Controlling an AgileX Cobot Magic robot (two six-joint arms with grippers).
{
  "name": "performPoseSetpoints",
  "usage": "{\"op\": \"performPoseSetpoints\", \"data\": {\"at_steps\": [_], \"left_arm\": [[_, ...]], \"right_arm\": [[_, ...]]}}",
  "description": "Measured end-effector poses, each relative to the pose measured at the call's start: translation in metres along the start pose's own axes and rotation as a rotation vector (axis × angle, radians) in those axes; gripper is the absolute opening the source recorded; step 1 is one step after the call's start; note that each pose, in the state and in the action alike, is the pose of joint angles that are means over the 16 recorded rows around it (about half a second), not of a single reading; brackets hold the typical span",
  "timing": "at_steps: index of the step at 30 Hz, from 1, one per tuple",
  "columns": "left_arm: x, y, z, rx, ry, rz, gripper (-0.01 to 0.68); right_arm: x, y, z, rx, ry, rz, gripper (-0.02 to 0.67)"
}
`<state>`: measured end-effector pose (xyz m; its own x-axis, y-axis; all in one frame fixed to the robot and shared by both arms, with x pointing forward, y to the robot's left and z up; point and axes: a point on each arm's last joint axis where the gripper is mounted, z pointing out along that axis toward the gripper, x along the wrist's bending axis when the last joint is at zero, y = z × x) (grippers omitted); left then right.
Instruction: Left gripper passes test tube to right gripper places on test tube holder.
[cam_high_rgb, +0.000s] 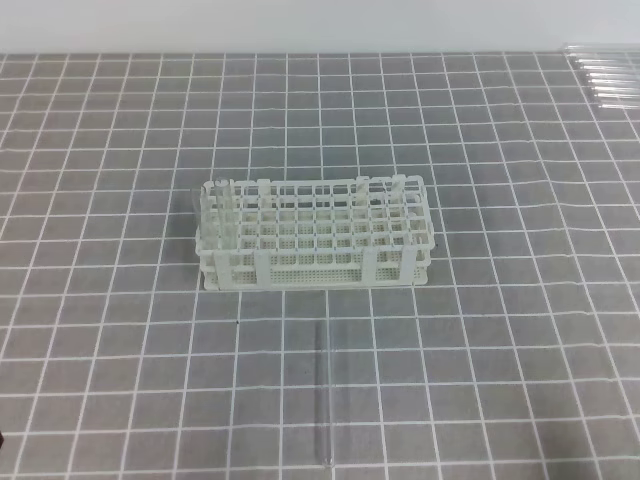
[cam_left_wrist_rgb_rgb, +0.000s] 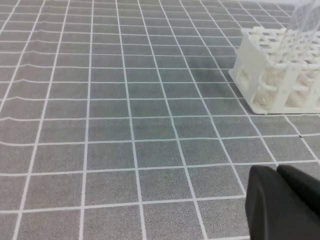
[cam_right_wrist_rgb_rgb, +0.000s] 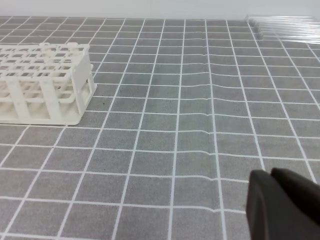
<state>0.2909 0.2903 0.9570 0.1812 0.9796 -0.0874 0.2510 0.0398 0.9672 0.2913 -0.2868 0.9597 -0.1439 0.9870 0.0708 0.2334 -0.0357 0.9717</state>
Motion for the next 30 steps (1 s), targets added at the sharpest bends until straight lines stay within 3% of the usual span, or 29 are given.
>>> {"op": "performPoseSetpoints", "data": {"at_steps": [18, 25, 30], "left_arm": [[0.000, 0.006, 0.000, -0.059, -0.005, -0.006, -0.002], [-0.001, 0.014, -0.001, -0.166, -0.021, -0.054, -0.002], [-0.002, 0.022, -0.003, -0.249, -0.035, -0.105, -0.002]], "right_arm": [[0.000, 0.002, 0.000, -0.025, 0.000, 0.015, -0.013], [0.001, 0.009, -0.001, -0.097, 0.016, 0.122, -0.013], [0.001, 0.015, -0.001, -0.161, 0.040, 0.279, -0.013]]}}
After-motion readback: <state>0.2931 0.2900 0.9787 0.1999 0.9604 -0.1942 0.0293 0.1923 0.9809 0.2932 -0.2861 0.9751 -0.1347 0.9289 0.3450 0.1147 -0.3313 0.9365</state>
